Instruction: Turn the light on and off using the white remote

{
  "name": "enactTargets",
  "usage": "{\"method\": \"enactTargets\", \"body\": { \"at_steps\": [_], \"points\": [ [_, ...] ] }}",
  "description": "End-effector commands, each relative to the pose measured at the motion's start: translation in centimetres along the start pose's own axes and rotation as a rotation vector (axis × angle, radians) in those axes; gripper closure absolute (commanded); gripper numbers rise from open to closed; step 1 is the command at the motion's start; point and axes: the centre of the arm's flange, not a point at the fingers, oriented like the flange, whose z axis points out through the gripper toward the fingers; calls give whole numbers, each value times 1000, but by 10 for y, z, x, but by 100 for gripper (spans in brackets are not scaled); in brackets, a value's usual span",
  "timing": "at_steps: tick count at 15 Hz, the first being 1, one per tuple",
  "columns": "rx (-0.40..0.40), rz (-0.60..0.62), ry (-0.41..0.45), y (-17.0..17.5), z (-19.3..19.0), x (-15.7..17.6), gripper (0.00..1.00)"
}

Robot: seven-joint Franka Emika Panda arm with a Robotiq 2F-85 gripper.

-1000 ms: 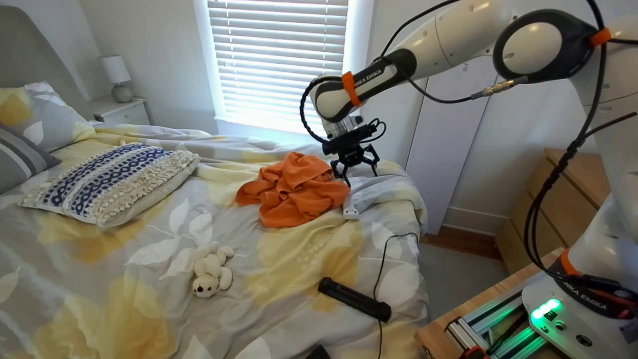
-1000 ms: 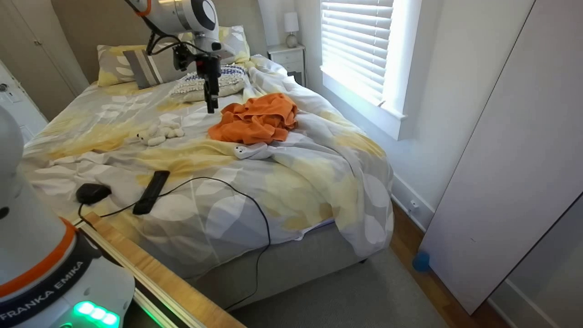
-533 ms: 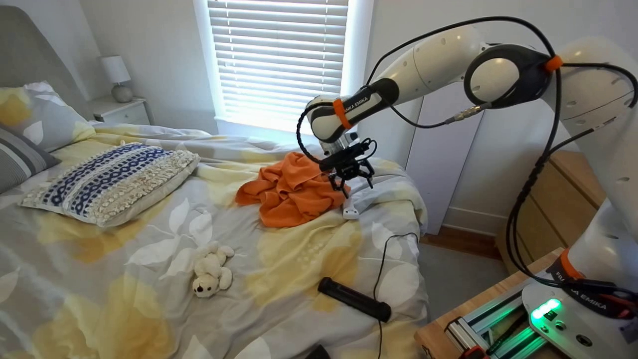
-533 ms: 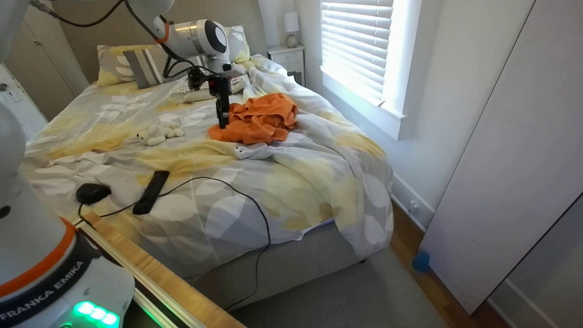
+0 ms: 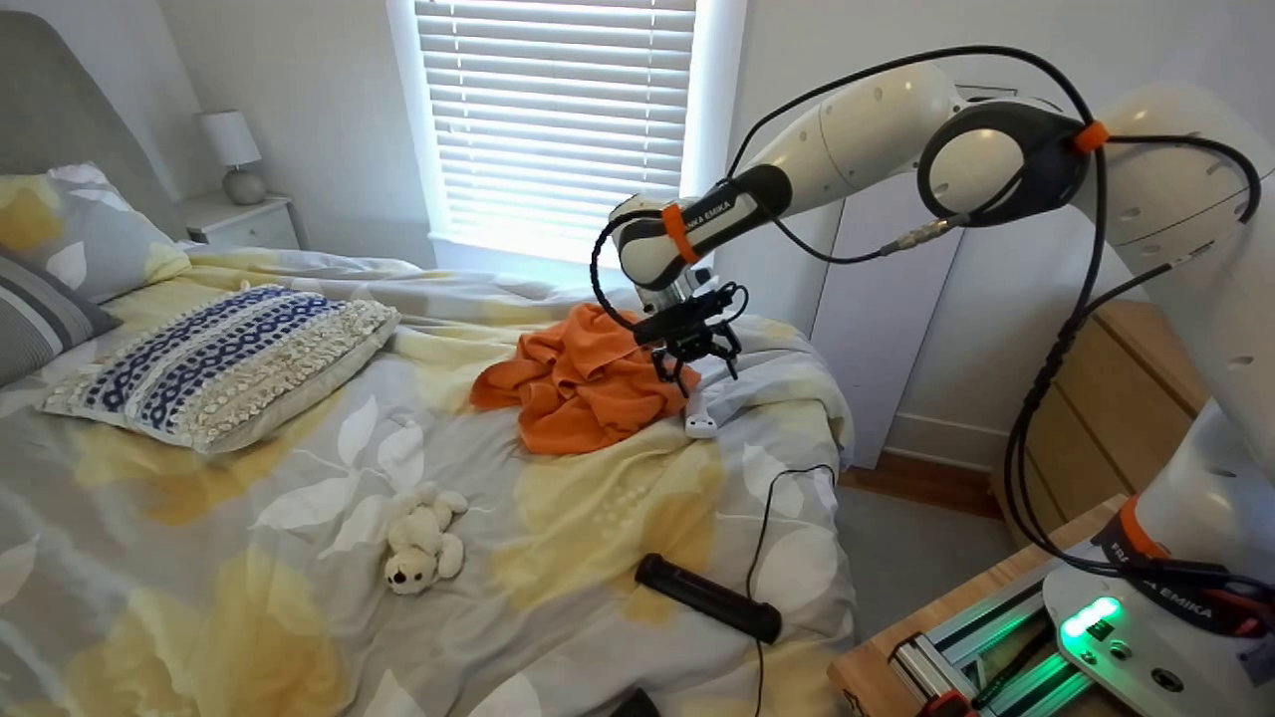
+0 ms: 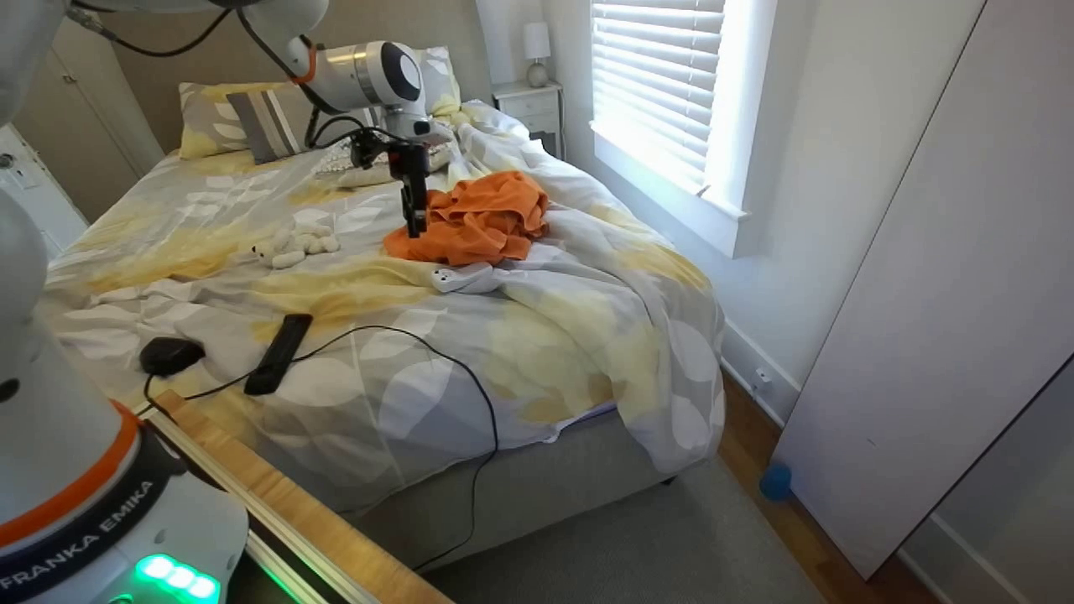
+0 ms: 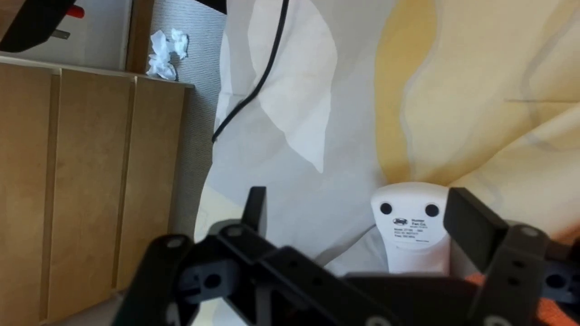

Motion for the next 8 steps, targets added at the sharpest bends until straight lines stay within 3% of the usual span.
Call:
{"method": "enactTargets", "body": {
  "at_steps": [1,8],
  "points": [
    [30,-29,36,-31,19,18,0],
    [49,-22,85,-56,56,41,0]
  ]
}}
